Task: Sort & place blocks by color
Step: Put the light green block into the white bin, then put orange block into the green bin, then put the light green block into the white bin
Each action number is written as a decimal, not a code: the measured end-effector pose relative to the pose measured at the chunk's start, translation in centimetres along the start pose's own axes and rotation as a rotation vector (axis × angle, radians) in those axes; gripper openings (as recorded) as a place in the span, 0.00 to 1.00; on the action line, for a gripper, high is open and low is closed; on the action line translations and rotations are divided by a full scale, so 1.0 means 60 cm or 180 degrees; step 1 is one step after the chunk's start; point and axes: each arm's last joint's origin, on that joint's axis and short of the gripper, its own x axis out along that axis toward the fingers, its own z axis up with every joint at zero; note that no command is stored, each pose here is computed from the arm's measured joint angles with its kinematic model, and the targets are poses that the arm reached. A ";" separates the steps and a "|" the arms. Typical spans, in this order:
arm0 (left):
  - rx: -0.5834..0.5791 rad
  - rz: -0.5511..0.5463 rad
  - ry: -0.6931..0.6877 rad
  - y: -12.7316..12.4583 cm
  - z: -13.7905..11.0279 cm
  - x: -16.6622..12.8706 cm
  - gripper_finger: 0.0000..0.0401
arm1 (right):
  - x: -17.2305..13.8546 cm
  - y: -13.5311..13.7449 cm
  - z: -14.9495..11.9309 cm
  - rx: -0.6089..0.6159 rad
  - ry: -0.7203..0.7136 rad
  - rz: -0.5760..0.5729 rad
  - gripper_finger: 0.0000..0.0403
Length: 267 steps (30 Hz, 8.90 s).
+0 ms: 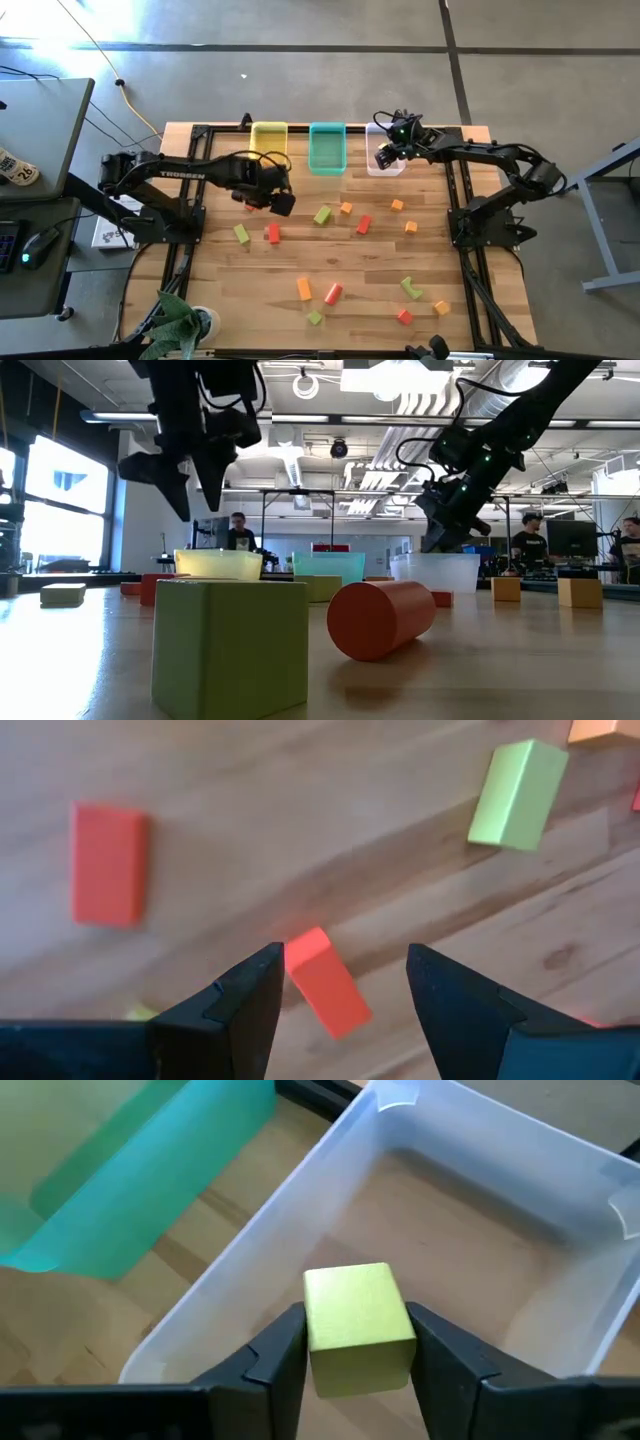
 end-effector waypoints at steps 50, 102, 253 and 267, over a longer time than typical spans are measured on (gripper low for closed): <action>-0.0488 0.0808 -0.0122 -0.050 -0.107 0.125 0.50 | -0.089 0.085 0.131 -0.0411 -0.0252 -0.0026 0.53; -0.0018 -0.1724 -0.1673 -0.069 0.131 0.111 0.05 | -0.090 0.085 0.140 -0.0496 -0.0413 -0.0064 0.53; 0.3017 -0.0318 -0.1309 -0.051 0.164 -0.049 0.38 | -0.176 0.442 -0.357 0.0514 0.2630 -0.0644 0.07; 0.3118 -0.0251 -0.1329 -0.042 0.174 -0.050 0.38 | -0.146 0.469 -0.291 0.0876 0.2212 -0.0234 0.05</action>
